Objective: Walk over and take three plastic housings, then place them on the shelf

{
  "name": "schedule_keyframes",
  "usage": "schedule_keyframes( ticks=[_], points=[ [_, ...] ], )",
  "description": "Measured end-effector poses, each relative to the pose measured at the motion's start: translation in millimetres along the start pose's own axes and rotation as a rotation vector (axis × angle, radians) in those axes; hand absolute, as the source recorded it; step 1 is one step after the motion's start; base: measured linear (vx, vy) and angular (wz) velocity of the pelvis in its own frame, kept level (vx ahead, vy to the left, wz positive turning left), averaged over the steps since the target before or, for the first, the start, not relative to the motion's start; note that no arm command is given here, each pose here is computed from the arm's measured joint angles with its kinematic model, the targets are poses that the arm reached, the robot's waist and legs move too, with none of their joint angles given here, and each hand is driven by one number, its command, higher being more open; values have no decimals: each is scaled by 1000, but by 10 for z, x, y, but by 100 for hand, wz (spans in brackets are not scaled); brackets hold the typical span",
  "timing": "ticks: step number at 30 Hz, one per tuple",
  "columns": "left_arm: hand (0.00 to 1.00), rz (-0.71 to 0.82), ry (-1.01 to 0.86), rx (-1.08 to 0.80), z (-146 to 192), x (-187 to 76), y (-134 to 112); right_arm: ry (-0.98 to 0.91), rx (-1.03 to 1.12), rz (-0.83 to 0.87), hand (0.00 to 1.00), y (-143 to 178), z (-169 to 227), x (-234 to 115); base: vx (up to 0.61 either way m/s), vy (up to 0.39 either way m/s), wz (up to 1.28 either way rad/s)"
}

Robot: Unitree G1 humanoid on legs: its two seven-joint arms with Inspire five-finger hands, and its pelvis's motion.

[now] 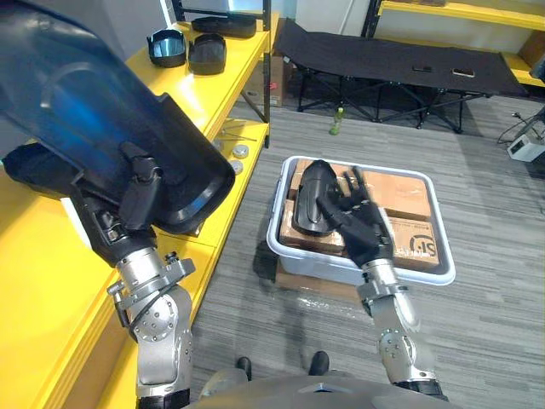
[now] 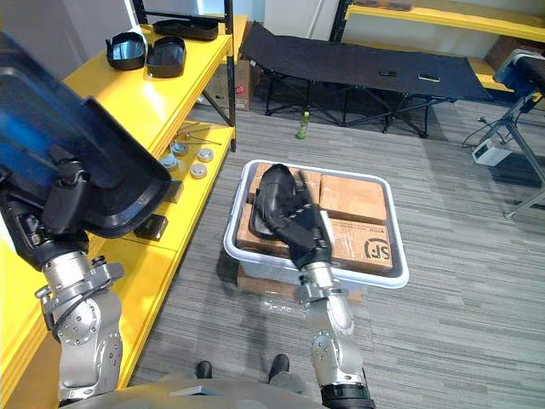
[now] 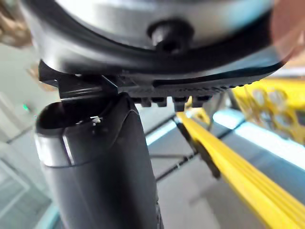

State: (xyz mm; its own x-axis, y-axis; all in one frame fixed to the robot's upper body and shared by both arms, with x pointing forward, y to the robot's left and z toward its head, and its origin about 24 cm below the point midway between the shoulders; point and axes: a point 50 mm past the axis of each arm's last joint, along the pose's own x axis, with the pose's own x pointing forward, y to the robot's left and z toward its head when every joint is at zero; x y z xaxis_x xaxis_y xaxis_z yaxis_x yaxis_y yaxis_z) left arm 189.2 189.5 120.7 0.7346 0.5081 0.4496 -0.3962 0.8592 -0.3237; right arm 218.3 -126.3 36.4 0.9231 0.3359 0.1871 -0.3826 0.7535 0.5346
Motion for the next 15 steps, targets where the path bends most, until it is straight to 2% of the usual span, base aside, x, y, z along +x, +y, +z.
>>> schedule_keyframes(
  ticks=[1,3,6,8,10,13,15],
  points=[
    [0,-19,0,1,0,0,-9,31,9,73,100,74,-51,10,-10,15,12],
    [0,-23,-2,3,2,2,-7,45,12,111,100,118,-78,15,-14,19,8],
    [0,4,-7,13,7,12,30,11,-43,-7,100,2,-6,0,0,0,0],
    [0,31,-13,24,13,20,66,-16,-174,-172,100,-159,93,-48,-15,13,-4],
    [0,70,-14,43,15,11,113,-39,-328,-416,100,-374,213,-157,-14,20,-7],
    [0,138,-20,117,12,-44,173,-65,-482,-682,100,-532,300,-308,-3,14,-15],
    [0,166,-43,159,28,-51,184,-74,-553,-771,100,-554,319,-344,-22,15,-16]
  ],
)
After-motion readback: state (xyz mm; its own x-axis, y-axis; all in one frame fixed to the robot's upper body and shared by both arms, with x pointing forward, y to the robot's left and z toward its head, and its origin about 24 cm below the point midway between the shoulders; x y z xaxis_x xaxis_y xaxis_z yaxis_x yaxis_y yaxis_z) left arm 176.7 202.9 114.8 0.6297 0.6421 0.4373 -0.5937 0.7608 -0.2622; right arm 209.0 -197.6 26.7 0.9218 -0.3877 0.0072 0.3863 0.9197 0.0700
